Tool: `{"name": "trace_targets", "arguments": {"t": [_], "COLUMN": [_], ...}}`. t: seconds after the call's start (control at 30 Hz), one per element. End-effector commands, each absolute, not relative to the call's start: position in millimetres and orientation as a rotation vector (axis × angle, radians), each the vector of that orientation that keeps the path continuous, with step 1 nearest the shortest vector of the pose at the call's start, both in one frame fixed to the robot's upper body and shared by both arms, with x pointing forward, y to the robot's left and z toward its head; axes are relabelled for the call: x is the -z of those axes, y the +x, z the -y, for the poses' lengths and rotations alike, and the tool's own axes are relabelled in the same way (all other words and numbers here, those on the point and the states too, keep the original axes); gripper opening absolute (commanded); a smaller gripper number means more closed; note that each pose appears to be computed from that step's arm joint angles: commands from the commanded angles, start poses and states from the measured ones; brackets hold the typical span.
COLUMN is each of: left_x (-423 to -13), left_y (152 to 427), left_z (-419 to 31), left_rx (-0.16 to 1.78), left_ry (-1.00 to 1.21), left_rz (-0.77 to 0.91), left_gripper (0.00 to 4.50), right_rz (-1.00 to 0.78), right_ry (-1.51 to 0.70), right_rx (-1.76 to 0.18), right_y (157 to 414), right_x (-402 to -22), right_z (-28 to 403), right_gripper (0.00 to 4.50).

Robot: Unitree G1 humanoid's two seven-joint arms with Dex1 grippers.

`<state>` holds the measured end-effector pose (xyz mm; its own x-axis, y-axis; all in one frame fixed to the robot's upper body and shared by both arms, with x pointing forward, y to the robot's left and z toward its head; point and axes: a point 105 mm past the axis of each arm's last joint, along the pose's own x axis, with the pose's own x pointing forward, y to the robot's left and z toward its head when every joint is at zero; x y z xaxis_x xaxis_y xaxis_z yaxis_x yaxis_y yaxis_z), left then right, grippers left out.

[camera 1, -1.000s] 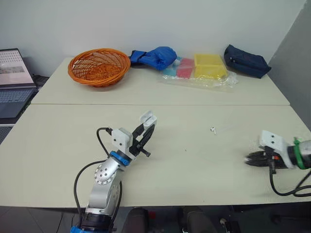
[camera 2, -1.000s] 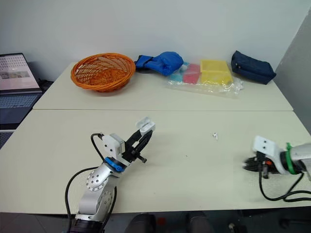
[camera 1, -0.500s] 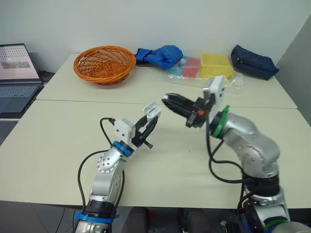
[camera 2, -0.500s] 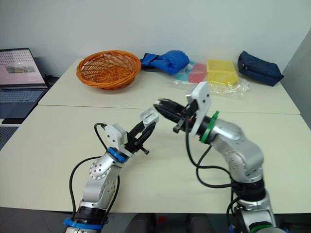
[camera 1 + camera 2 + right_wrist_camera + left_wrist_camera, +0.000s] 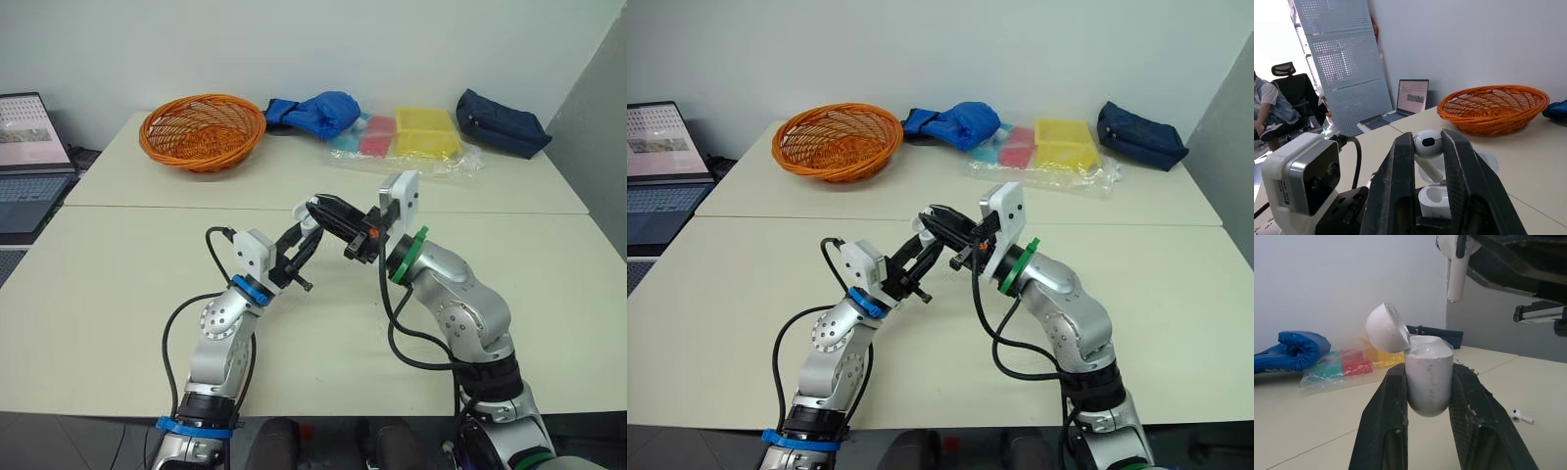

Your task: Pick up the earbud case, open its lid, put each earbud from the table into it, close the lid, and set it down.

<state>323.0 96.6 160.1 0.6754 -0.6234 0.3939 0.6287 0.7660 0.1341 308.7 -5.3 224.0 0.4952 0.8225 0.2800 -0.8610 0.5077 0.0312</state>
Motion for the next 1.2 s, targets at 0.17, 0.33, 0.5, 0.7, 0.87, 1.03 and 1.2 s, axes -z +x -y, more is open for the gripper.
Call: {"name": "trace_targets", "arguments": {"t": [0.17, 0.33, 0.5, 0.7, 0.87, 1.03, 1.2], "left_x": [-177.9, -177.0, -175.2, -173.9, -172.0, -171.5, -171.8], "left_y": [322.8, 321.5, 321.5, 323.4, 323.0, 323.6, 323.8], "left_z": [-94.0, -93.8, -94.4, -97.1, -98.7, -99.2, -98.4], "left_rx": [0.699, 0.699, 0.7, 0.698, 0.697, 0.696, 0.696], "left_ry": [-0.018, -0.02, -0.021, -0.02, -0.02, -0.019, -0.022], "left_rz": [0.508, 0.509, 0.508, 0.508, 0.508, 0.508, 0.513], "left_gripper": [0.75, 0.75, 0.75, 0.75, 0.75, 0.75, 0.75], "right_rz": [0.267, 0.243, 0.24, 0.22, 0.206, 0.193, 0.179], "right_ry": [0.214, 0.237, 0.259, 0.258, 0.272, 0.264, 0.247], "right_rx": [-1.043, -1.027, -1.014, -1.019, -1.016, -1.039, -1.042], "right_y": [304.8, 308.6, 312.5, 315.1, 315.6, 312.3, 311.9], "right_x": [-232.9, -229.3, -230.2, -225.7, -223.8, -220.3, -216.2], "right_z": [-0.9, -2.7, -3.9, -5.6, -5.8, -8.2, -9.0], "right_gripper": [0.42, 0.42, 0.42, 0.42, 0.42, 0.42, 0.42]}}
